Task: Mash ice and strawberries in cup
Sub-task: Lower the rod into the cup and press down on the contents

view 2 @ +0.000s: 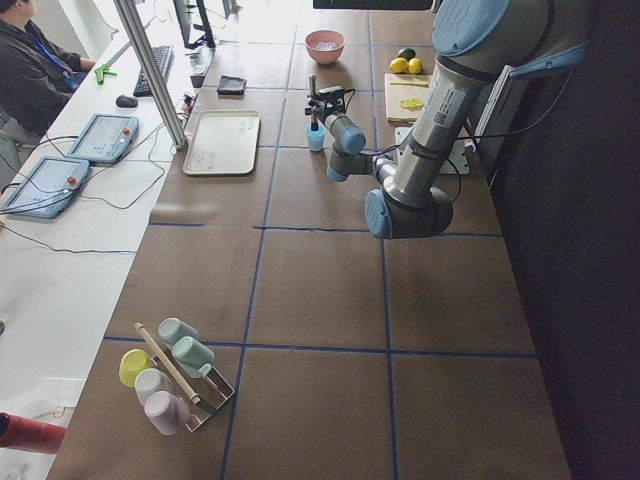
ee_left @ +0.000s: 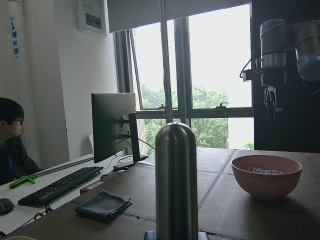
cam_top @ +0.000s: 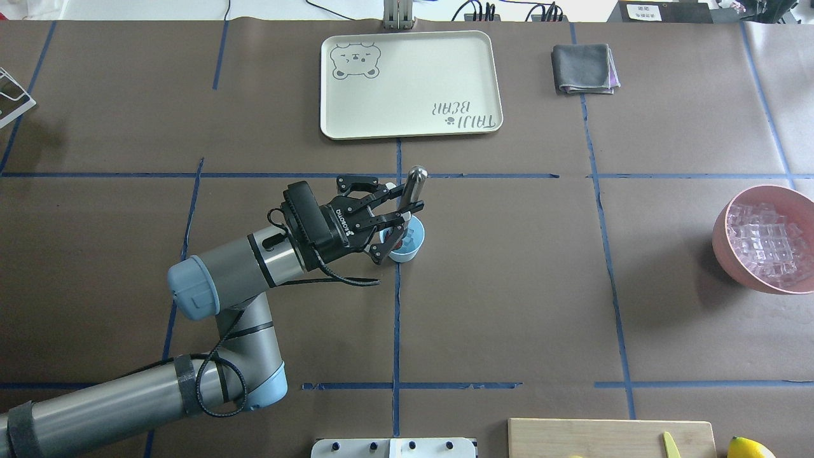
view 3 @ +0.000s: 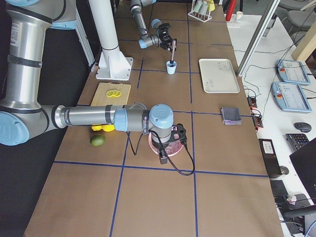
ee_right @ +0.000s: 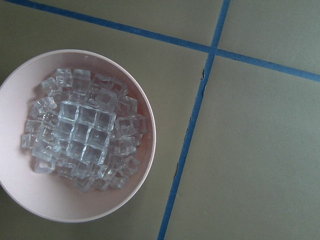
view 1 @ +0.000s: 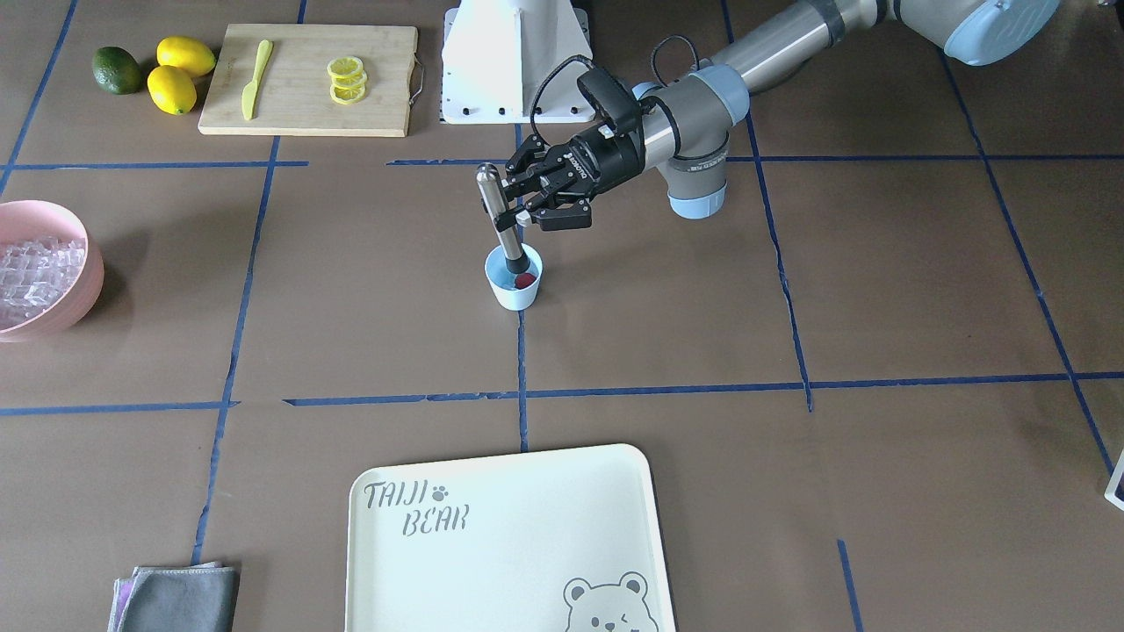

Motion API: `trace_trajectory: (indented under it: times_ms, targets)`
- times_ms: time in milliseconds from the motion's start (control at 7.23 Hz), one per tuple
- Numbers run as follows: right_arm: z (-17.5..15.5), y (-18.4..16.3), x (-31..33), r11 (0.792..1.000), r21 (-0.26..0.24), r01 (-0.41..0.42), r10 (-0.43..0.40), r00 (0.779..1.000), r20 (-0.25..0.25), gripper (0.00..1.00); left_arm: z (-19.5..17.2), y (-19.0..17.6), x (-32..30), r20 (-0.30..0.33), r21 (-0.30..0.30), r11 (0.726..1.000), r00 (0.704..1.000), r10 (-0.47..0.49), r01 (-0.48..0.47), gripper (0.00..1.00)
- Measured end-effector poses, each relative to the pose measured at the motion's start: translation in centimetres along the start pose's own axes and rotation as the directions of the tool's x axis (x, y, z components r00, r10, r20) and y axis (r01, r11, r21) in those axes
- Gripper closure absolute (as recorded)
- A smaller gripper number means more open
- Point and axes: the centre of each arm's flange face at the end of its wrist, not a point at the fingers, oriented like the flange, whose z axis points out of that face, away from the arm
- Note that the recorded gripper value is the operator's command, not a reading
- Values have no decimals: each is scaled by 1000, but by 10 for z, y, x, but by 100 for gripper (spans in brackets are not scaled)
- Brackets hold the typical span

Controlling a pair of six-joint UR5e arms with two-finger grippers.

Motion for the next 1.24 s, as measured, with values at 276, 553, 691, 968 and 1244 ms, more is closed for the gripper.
trace_trajectory:
  times_ms: [276, 553, 691, 968, 1244]
  targets:
    - [0, 0, 0, 1000, 0, 0, 0, 1000, 0, 1, -2, 21, 16, 21, -14, 1000, 1000, 3, -3, 98]
    - [0, 0, 0, 1000, 0, 0, 0, 1000, 0, 1, -3, 30, 21, 31, -20, 1000, 1000, 3, -2, 98]
    - [0, 0, 0, 1000, 0, 0, 0, 1000, 0, 1, -2, 29, 21, 32, -19, 1000, 999, 3, -2, 98]
    - [0, 0, 0, 1000, 0, 0, 0, 1000, 0, 1, 2, 18, 22, 32, 2, 1000, 999, -1, 1, 99]
    - [0, -1, 0, 1000, 0, 1, -1, 1000, -1, 1, 11, -34, 7, 40, 26, 1000, 999, 13, -14, 100]
